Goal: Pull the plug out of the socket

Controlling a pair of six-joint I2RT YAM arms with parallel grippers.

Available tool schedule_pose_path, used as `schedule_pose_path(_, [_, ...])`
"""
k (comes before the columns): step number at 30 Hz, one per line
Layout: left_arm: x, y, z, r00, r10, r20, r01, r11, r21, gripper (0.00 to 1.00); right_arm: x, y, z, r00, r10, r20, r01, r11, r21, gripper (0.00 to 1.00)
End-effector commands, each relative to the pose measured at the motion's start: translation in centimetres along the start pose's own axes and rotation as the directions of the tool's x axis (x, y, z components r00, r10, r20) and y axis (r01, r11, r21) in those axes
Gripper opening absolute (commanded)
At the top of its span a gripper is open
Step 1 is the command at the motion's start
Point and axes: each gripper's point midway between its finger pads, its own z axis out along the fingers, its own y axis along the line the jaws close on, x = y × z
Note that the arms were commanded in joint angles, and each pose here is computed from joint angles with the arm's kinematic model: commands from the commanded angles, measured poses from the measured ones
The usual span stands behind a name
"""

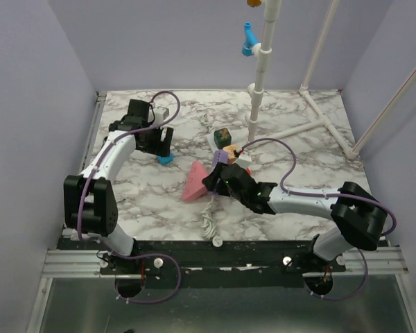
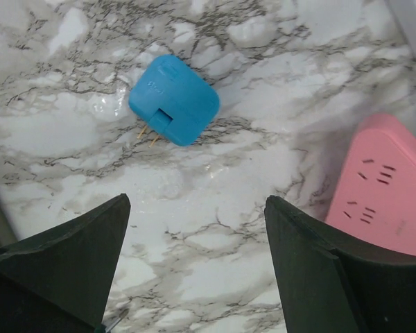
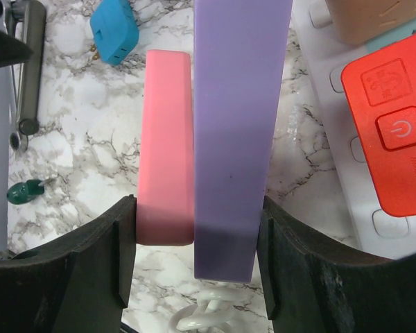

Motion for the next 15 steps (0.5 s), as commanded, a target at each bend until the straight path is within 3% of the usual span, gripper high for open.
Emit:
schedule_pose_path(1, [0.2,-4.8,-4.4,0.994,0.082,0.076,-0.098,0.966,0.239,0.82,1.3,-0.6,-0.2,0.998,-0.047,-0.048,0.048,0.999,0.008,0.01])
schedule_pose_path(5, [2.6,-7.9,-7.5,0.982,0.174,0.067,-0.186,0.906,0.381,0.95,1.0,-0.1,0.1,0.999,-0.015,-0.052,0.017,0.999,0.033,0.01])
schedule_pose_path(10, [4.6,-7.5,-9.4,0.923,0.354,0.152,-0.385,0.864,0.325,0.98,0.9,2.1,0.5,0.996,0.02,-0.087,-0.019,1.0,0.006,0.01])
schedule_pose_path(15, [6.7,-9.6,-10.8,0.874,0.422,0.241,-0.486,0.78,0.394,0.98,2.6,2.8,1.9,0.984,0.065,-0.165,-0.066,0.998,-0.003,0.01])
